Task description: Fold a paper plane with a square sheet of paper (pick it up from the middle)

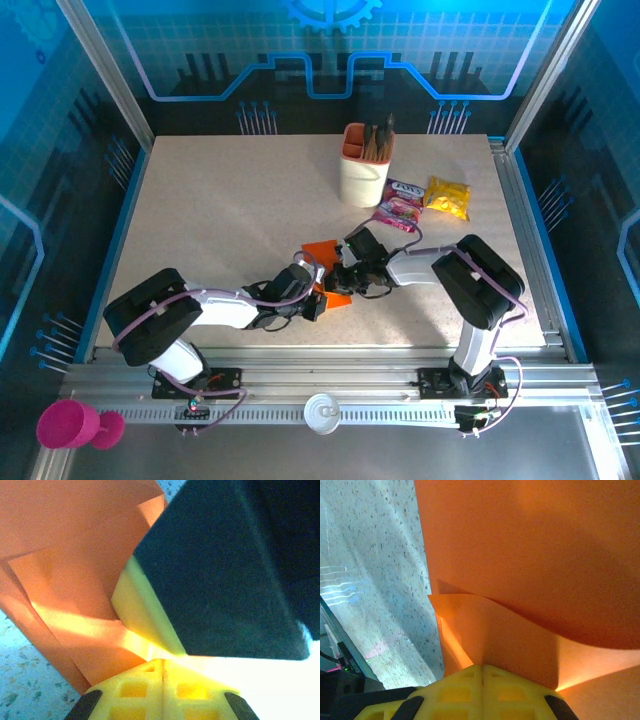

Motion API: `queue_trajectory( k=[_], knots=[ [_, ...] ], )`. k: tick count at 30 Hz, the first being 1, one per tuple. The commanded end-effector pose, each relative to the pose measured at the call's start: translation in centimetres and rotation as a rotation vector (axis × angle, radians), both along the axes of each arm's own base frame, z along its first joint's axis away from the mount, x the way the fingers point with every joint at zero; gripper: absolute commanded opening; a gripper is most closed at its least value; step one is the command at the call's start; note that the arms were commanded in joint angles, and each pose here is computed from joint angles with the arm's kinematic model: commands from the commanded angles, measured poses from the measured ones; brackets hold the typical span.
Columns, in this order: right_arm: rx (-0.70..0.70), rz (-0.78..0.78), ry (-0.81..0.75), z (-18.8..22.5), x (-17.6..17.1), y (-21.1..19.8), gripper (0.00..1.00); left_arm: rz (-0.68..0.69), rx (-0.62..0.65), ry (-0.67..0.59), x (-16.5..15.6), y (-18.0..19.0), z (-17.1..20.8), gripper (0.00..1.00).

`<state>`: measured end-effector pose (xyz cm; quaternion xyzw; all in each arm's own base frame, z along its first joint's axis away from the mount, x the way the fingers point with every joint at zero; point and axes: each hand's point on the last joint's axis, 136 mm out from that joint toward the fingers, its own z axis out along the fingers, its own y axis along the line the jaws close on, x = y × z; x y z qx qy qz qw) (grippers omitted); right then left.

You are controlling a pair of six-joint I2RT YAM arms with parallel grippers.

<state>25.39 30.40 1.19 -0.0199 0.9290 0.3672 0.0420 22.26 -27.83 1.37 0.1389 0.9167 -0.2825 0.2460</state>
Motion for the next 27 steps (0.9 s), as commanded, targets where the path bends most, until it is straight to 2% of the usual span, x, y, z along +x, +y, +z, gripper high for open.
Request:
queue_trajectory(
  k=[1, 17, 27],
  knots=[
    [-0.088, -0.068, 0.024, -2.0, 1.3, -2.5, 0.0, -0.011, 0.131, 0.154, -3.3, 3.0, -4.1, 0.0],
    [-0.183, -0.073, 0.089, -4.5, 0.3, -4.1, 0.0, 0.044, 0.114, 0.213, -6.0, 4.9, -4.6, 0.0],
    [-0.185, -0.08, 0.093, -4.5, 0.1, -4.3, 0.0, 0.18, 0.135, 0.272, -8.8, 8.2, -5.7, 0.0]
  ],
)
